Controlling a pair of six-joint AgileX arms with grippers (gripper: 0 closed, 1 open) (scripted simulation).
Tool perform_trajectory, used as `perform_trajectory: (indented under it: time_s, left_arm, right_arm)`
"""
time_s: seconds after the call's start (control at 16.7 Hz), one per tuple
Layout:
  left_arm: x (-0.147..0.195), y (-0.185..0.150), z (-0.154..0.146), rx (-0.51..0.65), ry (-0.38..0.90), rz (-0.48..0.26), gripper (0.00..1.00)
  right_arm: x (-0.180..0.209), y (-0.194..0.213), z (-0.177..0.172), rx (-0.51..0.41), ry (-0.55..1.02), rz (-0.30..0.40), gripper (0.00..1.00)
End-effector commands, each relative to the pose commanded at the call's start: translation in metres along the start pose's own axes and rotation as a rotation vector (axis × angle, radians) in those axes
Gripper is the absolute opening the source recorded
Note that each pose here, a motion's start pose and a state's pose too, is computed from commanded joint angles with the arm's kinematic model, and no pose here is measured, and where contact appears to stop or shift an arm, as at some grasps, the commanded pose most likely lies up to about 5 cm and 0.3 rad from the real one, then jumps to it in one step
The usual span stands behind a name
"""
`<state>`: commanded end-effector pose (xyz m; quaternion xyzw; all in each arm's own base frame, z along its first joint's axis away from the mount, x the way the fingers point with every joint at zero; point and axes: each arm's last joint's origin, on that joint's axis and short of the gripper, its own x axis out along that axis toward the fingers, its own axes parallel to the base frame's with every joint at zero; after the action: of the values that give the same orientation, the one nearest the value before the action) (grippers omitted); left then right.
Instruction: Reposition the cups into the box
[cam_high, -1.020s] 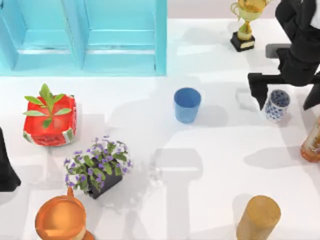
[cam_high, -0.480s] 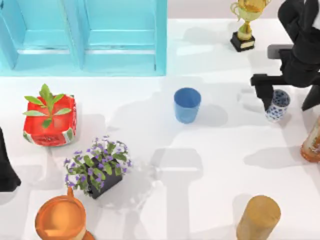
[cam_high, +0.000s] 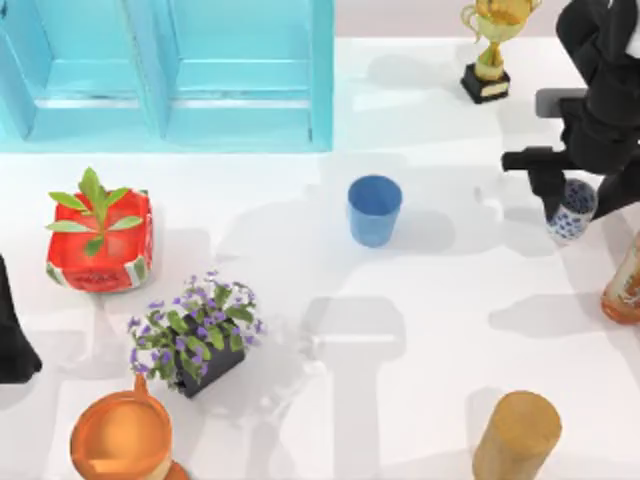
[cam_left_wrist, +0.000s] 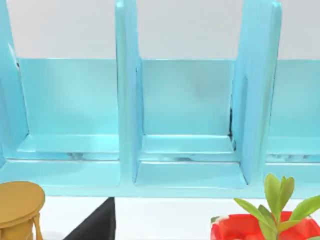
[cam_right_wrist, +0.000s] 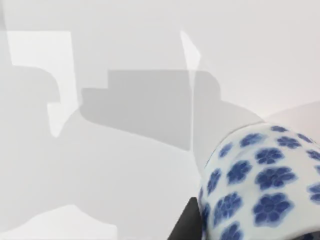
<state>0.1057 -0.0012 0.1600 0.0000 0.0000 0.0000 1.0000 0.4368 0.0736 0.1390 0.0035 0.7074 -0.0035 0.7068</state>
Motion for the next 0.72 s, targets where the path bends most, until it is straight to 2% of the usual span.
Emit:
perform_trajectory:
  time_s: [0.06, 0.12, 0.72]
  left_arm:
    - [0.0000, 0.0000, 0.0000, 0.000, 0.000, 0.000, 1.00]
    - [0.0000, 0.0000, 0.0000, 0.000, 0.000, 0.000, 1.00]
    - [0.0000, 0.0000, 0.0000, 0.000, 0.000, 0.000, 1.00]
  right_arm:
    - [0.0000, 0.0000, 0.0000, 0.000, 0.000, 0.000, 0.02]
    - [0.0000, 0.0000, 0.0000, 0.000, 0.000, 0.000, 0.00]
    - [-0.0029, 0.0073, -0.0007, -0.013, -0.004, 0.006, 0.00]
